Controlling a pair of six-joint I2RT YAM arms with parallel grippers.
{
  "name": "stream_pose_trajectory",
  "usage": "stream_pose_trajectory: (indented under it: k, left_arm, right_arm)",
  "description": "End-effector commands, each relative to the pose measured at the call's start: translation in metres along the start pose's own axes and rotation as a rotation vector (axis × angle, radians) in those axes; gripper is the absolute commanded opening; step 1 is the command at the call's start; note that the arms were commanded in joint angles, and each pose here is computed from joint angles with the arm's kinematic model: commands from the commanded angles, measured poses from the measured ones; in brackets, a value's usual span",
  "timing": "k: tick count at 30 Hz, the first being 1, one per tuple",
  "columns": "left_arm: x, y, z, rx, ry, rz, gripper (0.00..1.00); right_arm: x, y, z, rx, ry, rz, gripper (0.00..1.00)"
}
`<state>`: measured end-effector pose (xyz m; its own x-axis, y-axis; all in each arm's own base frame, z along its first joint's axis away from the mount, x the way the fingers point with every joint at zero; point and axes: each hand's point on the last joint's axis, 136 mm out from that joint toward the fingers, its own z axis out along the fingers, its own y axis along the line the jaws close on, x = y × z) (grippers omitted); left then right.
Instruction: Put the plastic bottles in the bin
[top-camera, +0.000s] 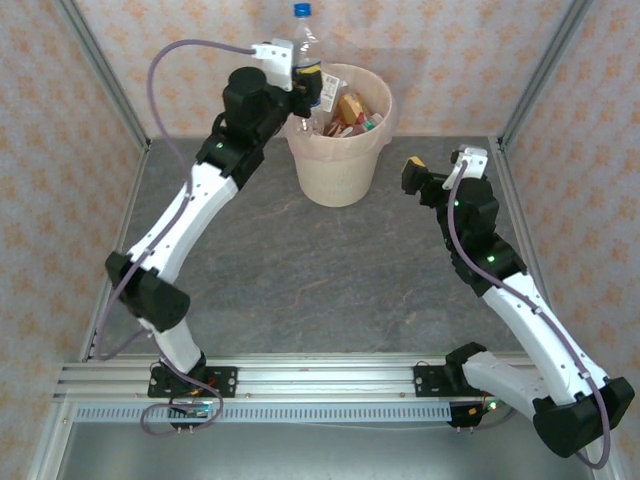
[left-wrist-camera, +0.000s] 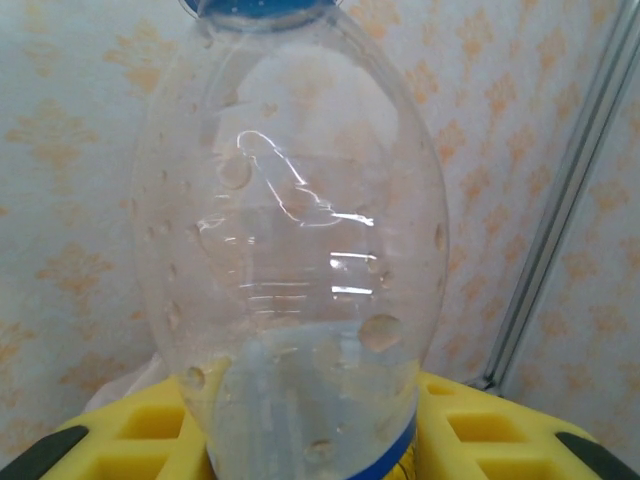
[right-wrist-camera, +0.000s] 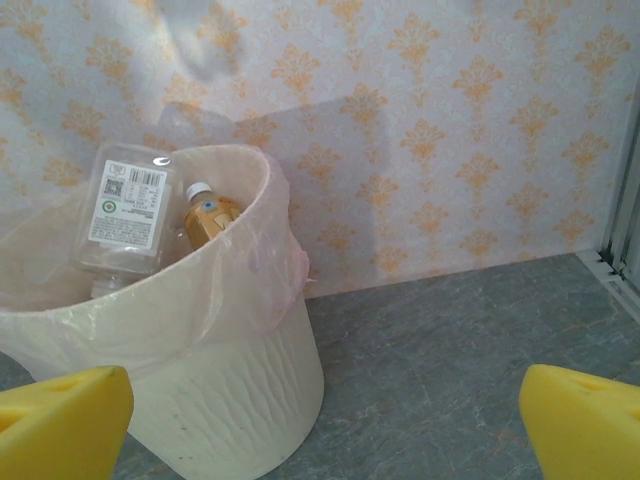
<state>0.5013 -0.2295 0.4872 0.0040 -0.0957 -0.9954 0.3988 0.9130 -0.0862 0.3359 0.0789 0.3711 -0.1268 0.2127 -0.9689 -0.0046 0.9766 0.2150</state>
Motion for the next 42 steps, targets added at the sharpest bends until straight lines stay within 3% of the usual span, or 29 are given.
stream_pose_trajectory:
  k: [1,4,10,15,20,23,29,42]
  left_arm:
    - [-0.011,-0.016,0.023,0.079,-0.016,0.170,0.00]
    - [0.006,-0.017,0.052,0.087,0.034,0.223,0.00]
    - [0.027,-0.007,0.091,0.035,0.026,0.330,0.01]
    - [0.053,-0.012,0.100,0.080,0.057,0.393,0.28]
    - [0.056,-0.010,0.098,0.082,0.071,0.382,0.76]
    - [0.051,-0.008,0.092,0.088,0.084,0.363,0.90]
    - [0.041,0.000,0.075,0.076,0.121,0.265,1.00]
    - [0.030,0.000,0.023,0.045,0.251,-0.013,1.00]
  right_arm:
    - [-0.004,-0.007,-0.006,0.028,-0.023,0.008,0.99]
    - [-0.006,-0.008,-0.006,0.032,-0.027,0.007,0.99]
    - [-0.003,-0.011,-0.006,0.051,-0.014,-0.005,0.99]
    - [-0.001,-0.015,-0.006,0.075,-0.010,-0.038,0.99]
    - [0.000,-0.015,-0.004,0.076,-0.007,-0.047,0.99]
    - [0.004,-0.015,-0.002,0.079,0.003,-0.059,0.99]
    - [0.007,-0.012,0.005,0.072,0.013,-0.064,0.99]
    - [0.015,-0.010,0.015,0.063,0.058,0.063,0.99]
